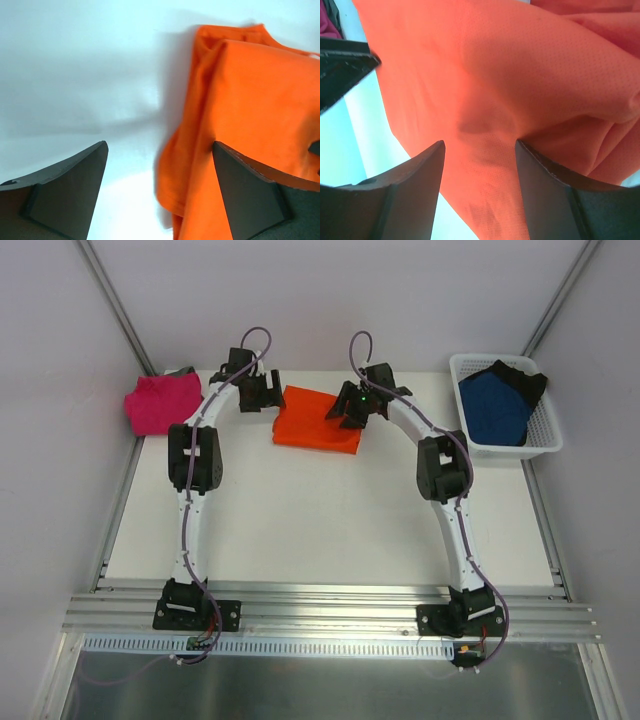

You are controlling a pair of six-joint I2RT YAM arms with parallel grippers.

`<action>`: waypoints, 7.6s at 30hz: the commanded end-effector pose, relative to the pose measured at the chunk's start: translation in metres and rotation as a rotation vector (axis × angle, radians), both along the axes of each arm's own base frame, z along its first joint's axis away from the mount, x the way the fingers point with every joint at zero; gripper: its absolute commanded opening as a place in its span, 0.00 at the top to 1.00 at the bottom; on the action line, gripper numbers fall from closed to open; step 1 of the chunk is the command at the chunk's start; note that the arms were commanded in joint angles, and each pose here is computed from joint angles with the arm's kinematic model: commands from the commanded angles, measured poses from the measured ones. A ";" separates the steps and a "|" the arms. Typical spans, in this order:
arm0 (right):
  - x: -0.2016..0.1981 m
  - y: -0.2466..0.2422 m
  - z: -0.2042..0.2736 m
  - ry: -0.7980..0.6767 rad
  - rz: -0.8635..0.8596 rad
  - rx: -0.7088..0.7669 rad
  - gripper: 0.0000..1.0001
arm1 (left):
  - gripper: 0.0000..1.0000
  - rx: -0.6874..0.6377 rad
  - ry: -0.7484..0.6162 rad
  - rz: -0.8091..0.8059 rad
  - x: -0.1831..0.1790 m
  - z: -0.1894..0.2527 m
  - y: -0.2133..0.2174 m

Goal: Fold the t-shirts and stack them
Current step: Fold the tshirt, then neatly place the folded tshirt to the corner

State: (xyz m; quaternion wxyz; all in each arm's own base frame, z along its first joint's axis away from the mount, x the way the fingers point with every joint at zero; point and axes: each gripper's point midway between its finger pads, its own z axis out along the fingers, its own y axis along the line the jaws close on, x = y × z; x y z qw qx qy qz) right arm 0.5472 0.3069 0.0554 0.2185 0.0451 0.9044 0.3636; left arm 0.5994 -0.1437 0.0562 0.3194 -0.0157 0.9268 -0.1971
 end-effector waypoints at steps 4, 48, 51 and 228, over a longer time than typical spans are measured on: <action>-0.008 0.006 0.048 -0.066 0.035 0.019 0.38 | 0.14 -0.081 -0.004 -0.003 0.007 0.006 -0.005; -0.019 -0.022 0.048 -0.047 0.026 -0.043 0.36 | 1.00 -0.468 0.177 -0.173 -0.038 -0.003 -0.072; -0.016 -0.025 0.063 -0.076 0.021 -0.031 0.36 | 1.00 -0.391 0.104 -0.157 -0.030 0.018 -0.057; -0.114 -0.235 0.260 -0.452 -0.224 -0.878 0.02 | 0.01 0.359 -0.526 0.143 -0.130 0.291 0.029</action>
